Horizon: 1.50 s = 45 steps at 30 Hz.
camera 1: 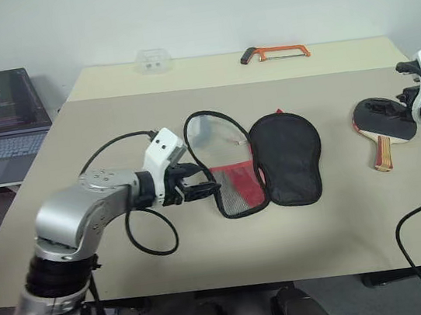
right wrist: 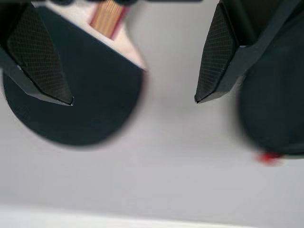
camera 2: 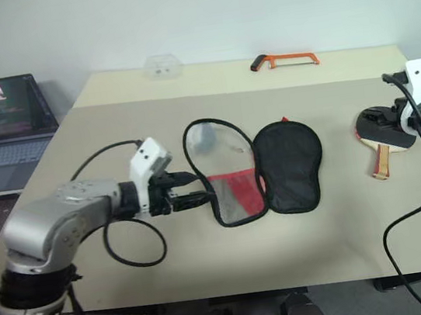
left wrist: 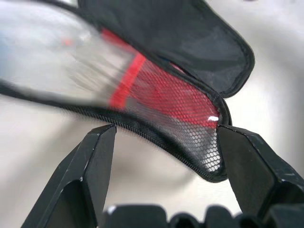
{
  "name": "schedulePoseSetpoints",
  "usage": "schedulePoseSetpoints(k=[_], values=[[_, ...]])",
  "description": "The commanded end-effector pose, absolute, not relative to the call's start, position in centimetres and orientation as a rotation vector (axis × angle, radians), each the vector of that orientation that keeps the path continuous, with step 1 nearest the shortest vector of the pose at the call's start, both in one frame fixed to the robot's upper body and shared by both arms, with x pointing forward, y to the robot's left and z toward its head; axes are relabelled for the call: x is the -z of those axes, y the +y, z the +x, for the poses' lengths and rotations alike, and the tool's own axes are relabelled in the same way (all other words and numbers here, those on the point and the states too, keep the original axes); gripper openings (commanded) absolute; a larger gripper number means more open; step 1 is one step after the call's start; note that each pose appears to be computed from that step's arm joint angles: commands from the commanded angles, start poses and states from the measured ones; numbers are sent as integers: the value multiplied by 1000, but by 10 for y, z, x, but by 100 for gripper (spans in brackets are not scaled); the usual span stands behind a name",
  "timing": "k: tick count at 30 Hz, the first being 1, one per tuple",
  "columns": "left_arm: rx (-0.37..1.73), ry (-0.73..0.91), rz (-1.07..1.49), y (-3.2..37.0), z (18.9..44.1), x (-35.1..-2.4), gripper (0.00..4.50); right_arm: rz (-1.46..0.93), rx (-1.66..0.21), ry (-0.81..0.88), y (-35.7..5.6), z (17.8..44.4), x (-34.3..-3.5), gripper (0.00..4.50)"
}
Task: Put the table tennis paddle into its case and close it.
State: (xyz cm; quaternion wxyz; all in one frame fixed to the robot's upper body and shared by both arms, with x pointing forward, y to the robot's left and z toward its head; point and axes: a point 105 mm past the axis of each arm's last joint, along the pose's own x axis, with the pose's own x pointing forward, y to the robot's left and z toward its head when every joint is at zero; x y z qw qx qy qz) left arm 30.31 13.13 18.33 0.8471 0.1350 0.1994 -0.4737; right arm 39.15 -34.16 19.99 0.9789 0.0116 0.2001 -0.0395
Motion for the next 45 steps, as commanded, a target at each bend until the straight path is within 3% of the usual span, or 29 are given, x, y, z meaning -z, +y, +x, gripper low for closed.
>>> schedulePoseSetpoints(k=[1, 6, 15, 28, 32, 39, 45], values=[[1053, 323, 330, 145, 296, -209, 366, 120, 273, 363, -370, 386, -211, 450], [1092, 290, 370, 154, 289, -218, 366, 219, 357, 459, -364, 385, -182, 450], [1113, 281, 352, 145, 288, -214, 366, 213, 414, 550, -349, 376, -158, 450], [1107, 292, 355, 145, 289, -211, 366, 271, 403, 652, -324, 365, -117, 450], [1107, 289, 357, 144, 291, -212, 371, 270, 423, 640, -325, 369, -113, 363], [1106, 287, 359, 144, 293, -213, 371, 241, 434, 598, -322, 378, -124, 123], [1119, 284, 361, 140, 298, -212, 371, 266, 395, 520, -307, 382, -164, 112]])
